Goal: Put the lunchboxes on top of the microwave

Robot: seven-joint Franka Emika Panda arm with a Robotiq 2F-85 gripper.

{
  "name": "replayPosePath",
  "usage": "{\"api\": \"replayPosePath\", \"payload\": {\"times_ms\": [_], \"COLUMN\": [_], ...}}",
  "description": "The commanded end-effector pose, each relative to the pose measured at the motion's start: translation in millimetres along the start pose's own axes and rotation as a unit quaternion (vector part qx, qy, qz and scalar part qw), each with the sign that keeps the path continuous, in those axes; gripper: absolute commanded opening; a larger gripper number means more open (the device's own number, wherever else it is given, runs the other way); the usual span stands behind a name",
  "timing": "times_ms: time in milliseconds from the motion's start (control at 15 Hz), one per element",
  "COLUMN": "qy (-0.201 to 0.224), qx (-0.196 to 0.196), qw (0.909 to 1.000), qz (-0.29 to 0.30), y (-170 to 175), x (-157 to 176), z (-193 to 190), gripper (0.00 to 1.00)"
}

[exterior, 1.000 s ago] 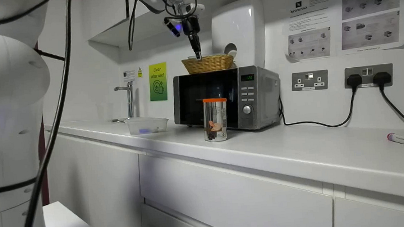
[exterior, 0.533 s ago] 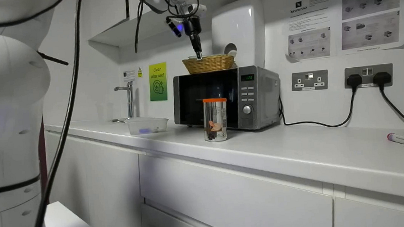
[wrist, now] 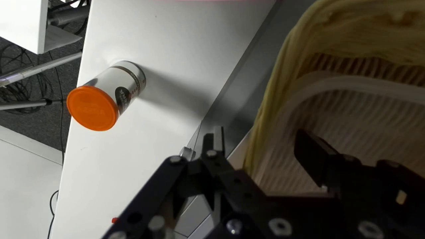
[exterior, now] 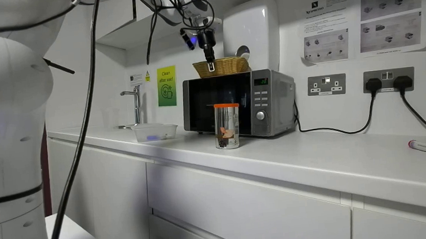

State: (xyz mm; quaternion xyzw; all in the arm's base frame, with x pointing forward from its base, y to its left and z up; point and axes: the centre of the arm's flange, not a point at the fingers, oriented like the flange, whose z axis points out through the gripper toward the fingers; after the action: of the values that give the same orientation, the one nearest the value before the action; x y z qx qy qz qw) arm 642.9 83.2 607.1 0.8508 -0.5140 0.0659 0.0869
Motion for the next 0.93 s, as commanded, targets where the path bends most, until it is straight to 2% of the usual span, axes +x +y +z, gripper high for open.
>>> {"api": "replayPosePath", "payload": {"times_ms": [0, 67, 133, 467, 667, 867], "qy": [0.017, 0.02, 0.025, 0.048, 0.046, 0.042], "qx": [0.001, 0.003, 0.005, 0.021, 0.019, -0.011], "qw": [0.9998, 0.9997, 0.9996, 0.9984, 0.9974, 0.993], "qz": [-0.013, -0.015, -0.016, -0.023, -0.052, -0.11], "y": [-6.8, -5.6, -4.0, 11.0, 31.2, 68.4], "x": [13.7, 15.3, 16.7, 22.5, 21.4, 14.5], "z": [-15.3, -18.3, -22.9, -49.9, -67.1, -78.6], "gripper": [0.91, 0.98, 1.0, 1.0, 1.0, 1.0]}}
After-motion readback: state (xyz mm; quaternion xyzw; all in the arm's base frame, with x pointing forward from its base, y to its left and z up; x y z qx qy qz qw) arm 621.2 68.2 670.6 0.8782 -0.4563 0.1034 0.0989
